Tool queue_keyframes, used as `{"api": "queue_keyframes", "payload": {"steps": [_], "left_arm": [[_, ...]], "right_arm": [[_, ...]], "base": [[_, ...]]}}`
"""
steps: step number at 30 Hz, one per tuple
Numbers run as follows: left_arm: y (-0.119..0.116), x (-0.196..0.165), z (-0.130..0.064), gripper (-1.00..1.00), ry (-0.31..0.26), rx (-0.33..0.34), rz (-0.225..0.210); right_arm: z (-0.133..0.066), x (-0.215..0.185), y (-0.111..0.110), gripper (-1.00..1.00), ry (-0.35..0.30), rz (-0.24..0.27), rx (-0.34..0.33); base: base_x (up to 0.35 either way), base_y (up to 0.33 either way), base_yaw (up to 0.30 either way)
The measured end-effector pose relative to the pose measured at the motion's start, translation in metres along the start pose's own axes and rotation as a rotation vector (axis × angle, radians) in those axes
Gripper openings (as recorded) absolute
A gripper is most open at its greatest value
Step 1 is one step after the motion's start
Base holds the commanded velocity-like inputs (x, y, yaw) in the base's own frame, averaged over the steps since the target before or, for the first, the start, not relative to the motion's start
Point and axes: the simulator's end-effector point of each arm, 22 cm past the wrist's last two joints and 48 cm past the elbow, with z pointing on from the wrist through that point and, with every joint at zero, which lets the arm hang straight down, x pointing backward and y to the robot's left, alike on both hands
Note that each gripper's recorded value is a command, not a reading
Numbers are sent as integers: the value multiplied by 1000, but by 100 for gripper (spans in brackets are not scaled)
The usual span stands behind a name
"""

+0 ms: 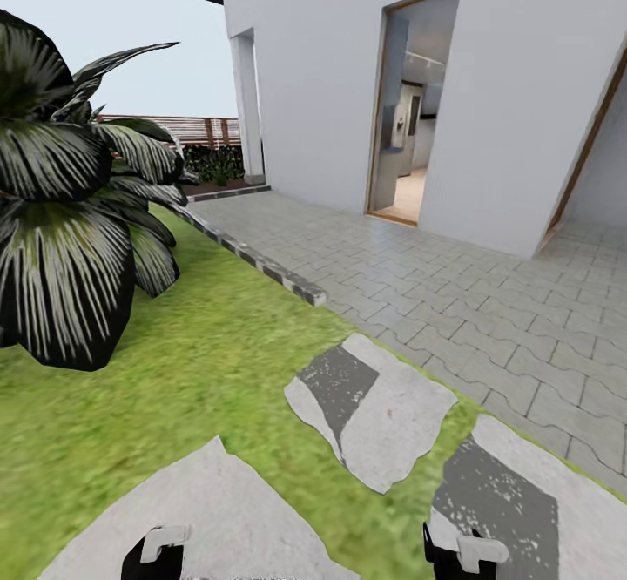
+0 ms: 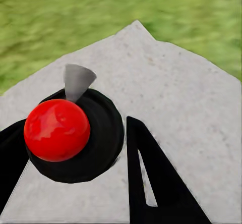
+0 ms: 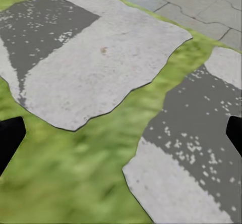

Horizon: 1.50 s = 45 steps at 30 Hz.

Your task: In the garden, pick up the pesticide atomizer on the floor and spray pesticide onto both trees until each tree trunk is fully covered.

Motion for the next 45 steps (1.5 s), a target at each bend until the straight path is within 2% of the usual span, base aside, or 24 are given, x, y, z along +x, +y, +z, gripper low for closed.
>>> {"api": "queue_keyframes", "payload": {"steps": [12, 13, 15, 21, 45], "left_arm": [[1, 5, 0, -100, 11, -3, -1], [2, 5, 1, -100, 12, -8, -7], [18, 8, 1, -100, 20, -57, -77], [25, 12, 0, -100, 27, -80, -108], [24, 21, 1, -100, 46, -78, -101]], "right_arm": [[0, 5, 0, 100, 10, -2, 0], [0, 5, 0, 100, 11, -2, 0], [0, 6, 0, 100, 12, -2, 0], [-1, 8, 0, 100, 17, -3, 0], [-2, 17, 0, 100, 36, -5, 0]], "base": [[0, 0, 272], [0, 0, 272], [0, 0, 272], [0, 0, 272], [0, 0, 272]]}}
